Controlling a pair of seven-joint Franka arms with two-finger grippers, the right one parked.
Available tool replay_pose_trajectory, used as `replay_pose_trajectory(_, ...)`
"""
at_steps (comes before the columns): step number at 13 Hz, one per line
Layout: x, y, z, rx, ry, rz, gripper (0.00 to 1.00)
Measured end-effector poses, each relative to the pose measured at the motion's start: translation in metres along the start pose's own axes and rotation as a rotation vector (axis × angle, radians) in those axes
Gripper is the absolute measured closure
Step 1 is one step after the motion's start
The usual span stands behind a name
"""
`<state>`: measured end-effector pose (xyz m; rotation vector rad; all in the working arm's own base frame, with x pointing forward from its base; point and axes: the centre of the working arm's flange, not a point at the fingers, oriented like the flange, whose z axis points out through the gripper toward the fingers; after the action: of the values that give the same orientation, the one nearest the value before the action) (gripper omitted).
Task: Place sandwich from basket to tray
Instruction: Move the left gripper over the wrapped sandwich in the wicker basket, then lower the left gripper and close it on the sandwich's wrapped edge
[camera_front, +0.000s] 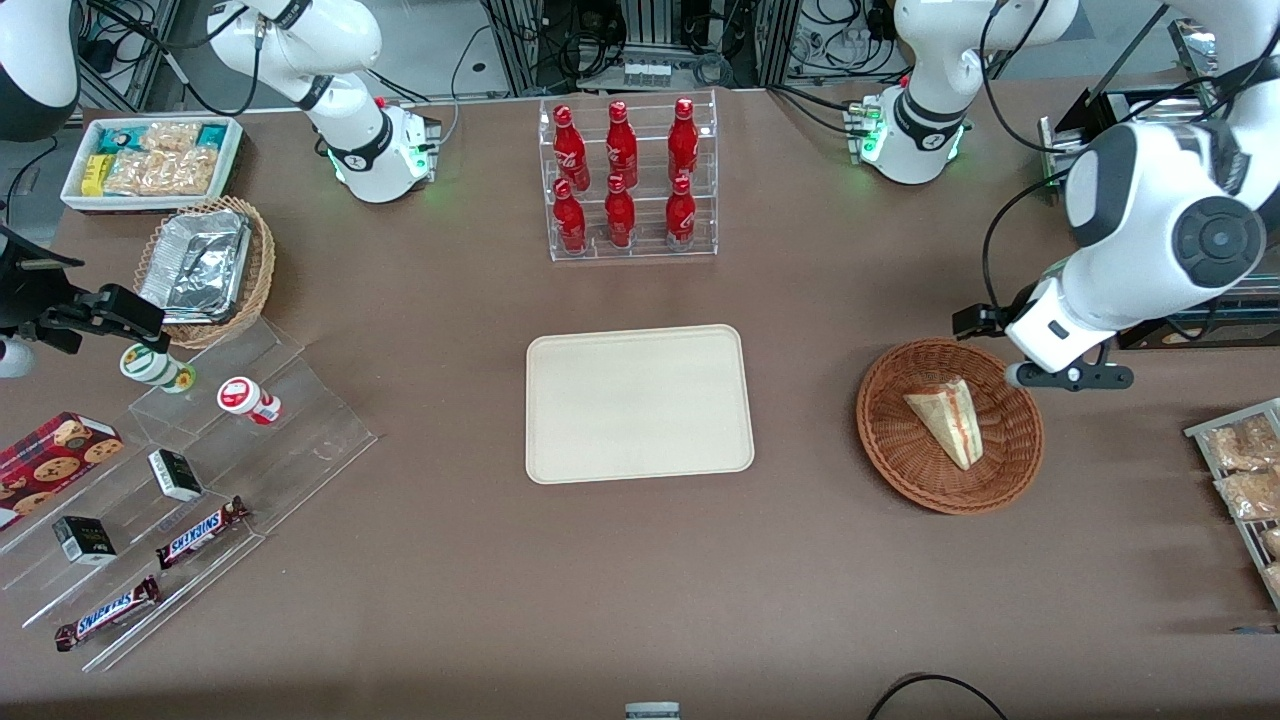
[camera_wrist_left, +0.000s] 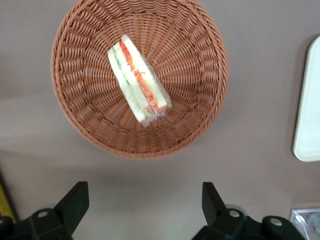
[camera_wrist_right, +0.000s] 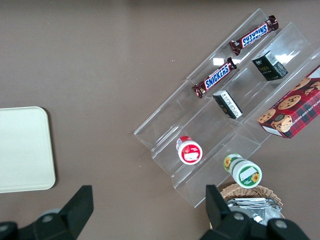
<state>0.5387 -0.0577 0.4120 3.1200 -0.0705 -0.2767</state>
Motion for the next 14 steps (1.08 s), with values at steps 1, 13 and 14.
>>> replay_pose_trajectory(1, 0.0, -0.001, 0.012, -0.001, 0.019, -0.003, 0.0)
replay_pose_trajectory(13, 0.006, -0.008, 0.071, -0.068, 0.189, -0.623, 0.0)
replay_pose_trajectory(14, 0.007, -0.008, 0.079, -0.065, 0.179, -0.625, 0.0)
